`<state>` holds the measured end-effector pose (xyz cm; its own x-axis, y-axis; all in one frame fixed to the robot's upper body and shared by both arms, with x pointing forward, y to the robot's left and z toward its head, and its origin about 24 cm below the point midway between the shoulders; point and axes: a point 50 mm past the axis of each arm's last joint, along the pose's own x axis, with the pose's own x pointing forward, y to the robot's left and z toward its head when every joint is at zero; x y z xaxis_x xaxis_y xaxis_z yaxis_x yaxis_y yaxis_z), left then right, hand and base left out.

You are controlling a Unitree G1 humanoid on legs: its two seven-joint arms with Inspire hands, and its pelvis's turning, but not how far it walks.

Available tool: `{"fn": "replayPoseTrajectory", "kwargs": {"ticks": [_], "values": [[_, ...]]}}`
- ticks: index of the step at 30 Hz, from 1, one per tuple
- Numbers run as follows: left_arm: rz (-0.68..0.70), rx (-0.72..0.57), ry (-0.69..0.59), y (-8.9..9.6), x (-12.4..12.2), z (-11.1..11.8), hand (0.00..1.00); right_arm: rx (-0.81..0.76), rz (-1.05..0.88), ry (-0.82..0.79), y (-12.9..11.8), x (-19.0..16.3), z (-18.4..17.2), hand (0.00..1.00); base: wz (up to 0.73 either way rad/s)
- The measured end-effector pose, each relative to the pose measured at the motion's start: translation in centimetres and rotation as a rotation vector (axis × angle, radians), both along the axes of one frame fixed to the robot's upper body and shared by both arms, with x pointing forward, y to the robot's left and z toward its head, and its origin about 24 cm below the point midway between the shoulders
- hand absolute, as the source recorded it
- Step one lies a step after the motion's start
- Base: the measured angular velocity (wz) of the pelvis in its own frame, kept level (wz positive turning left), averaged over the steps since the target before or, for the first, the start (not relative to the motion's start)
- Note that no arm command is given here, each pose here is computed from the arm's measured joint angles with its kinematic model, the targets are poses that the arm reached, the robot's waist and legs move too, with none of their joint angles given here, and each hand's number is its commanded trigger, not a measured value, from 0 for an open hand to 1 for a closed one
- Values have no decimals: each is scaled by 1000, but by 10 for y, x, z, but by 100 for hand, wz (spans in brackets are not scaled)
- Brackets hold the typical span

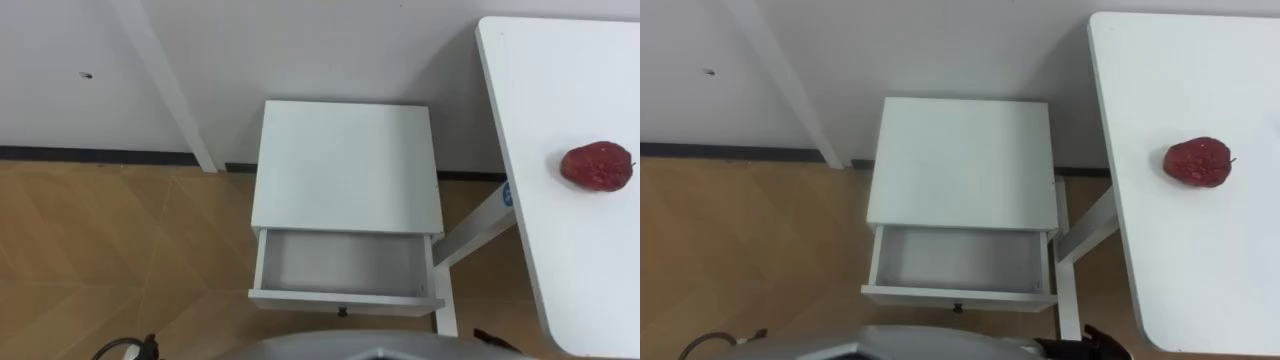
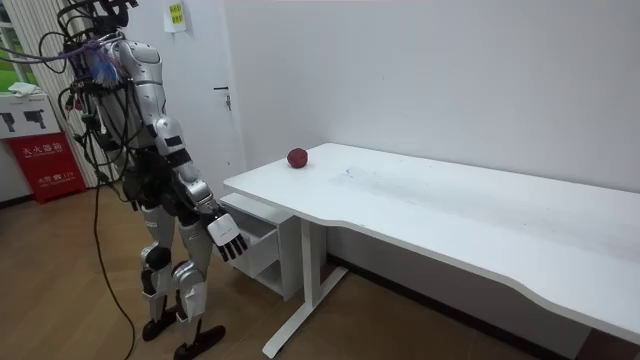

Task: Put apple and close drawer

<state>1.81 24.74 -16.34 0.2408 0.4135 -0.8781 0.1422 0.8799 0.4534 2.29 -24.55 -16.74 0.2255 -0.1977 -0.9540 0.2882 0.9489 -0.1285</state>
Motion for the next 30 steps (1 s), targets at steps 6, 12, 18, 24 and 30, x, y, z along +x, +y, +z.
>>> {"fn": "replayPoseTrajectory", "kwargs": {"ticks": [6, 12, 18, 24, 30], "values": [[9, -2, 2, 0, -1, 0, 0, 11, -33, -8, 0, 0, 0, 0, -5], [22, -5, 6, 0, -4, 0, 0, 15, -134, -19, -1, -5, 0, 0, -1], [41, -2, 5, 2, -7, 0, 0, 7, -375, -42, -7, -18, 1, 0, -1], [113, 1, 19, 6, -18, 1, 0, 7, -739, -92, -15, -28, 3, 0, -12], [195, 21, 20, 15, -26, 3, 0, -6, -1353, -253, -37, -28, 11, 0, -4]]}}
